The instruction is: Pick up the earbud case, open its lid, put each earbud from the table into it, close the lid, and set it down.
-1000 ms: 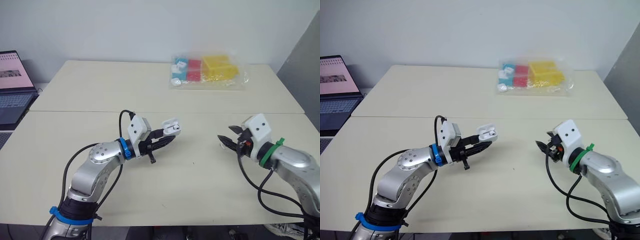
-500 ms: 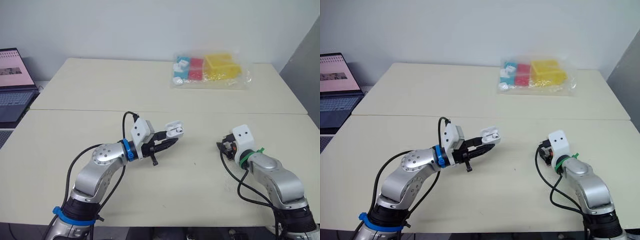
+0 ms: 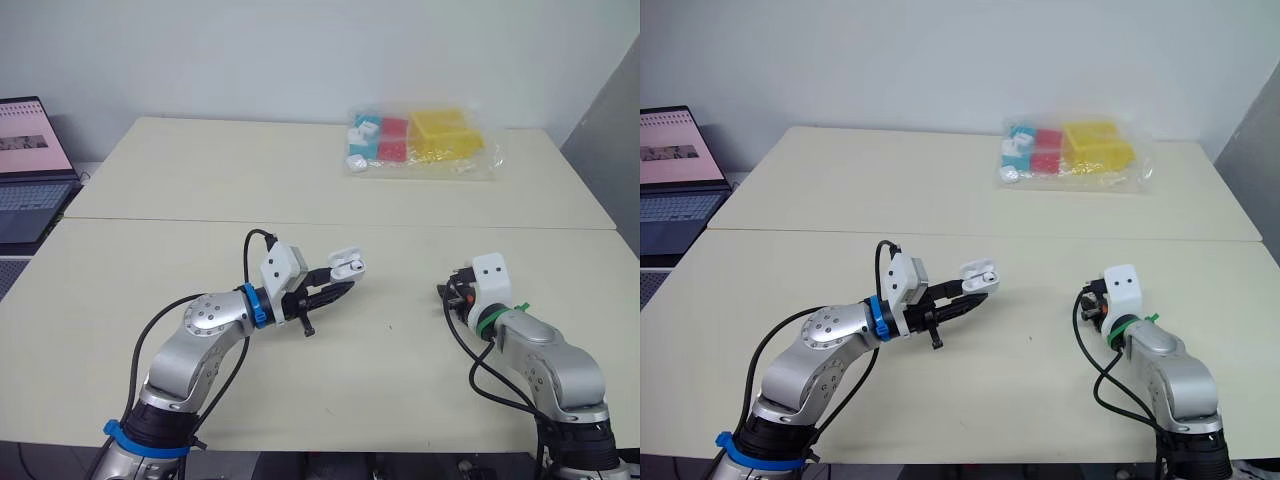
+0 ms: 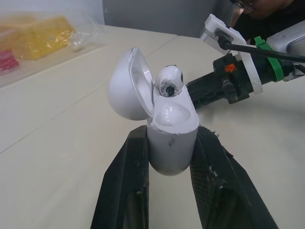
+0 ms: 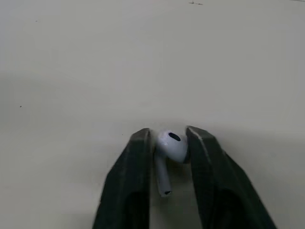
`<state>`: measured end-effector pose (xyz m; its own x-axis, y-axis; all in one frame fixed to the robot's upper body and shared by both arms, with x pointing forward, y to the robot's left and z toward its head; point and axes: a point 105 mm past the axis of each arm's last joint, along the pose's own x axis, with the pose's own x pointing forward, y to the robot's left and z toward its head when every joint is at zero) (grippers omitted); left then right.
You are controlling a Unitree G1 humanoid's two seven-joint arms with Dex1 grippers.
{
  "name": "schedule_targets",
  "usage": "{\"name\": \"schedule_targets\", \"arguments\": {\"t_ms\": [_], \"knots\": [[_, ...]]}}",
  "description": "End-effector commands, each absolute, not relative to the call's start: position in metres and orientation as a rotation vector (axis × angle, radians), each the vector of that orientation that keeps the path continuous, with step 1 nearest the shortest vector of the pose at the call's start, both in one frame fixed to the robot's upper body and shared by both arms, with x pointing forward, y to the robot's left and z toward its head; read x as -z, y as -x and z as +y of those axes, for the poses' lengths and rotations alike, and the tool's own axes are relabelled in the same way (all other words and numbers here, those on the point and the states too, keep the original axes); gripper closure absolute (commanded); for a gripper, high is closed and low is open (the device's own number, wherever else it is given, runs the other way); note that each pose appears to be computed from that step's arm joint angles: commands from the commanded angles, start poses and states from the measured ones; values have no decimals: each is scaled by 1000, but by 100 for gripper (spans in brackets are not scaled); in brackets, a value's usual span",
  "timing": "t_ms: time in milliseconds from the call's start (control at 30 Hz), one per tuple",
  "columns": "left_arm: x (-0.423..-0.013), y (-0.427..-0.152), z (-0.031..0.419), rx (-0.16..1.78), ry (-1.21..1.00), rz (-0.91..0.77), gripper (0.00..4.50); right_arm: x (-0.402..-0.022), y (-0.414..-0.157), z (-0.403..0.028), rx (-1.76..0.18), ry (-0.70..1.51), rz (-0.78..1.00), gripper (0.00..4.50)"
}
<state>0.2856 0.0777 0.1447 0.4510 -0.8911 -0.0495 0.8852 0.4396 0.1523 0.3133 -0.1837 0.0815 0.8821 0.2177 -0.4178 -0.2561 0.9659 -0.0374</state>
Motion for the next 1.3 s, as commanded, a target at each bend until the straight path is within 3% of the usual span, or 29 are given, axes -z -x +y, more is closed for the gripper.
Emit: {"name": "schedule_targets", "arguments": {"t_ms": [33,100,233,333,433,633,800,1100,1300], "knots": [[-158,-282,75,1108,-182,-110,371,-76,-304,-189,-287,87,480,408],[-157,-281,74,1110,-183,-110,371,-77,-303,-187,-308,90,488,408],[-156,-279,73,1115,-183,-110,371,-102,-296,-169,-578,227,451,408],[-155,-277,74,1114,-186,-107,371,-110,-264,-162,-973,531,468,408],[-154,-276,75,1107,-184,-103,371,-102,-242,-189,-1143,747,634,408],[-151,-271,78,1087,-172,-88,371,-108,-234,-223,-1287,949,782,408],[-150,-267,79,1082,-174,-79,371,-102,-239,-232,-1355,1046,800,408],[-149,-263,82,1071,-172,-62,371,-95,-250,-241,-1355,1139,803,408],[-149,-262,83,1071,-175,-53,371,-92,-247,-237,-1373,1058,824,408]]}}
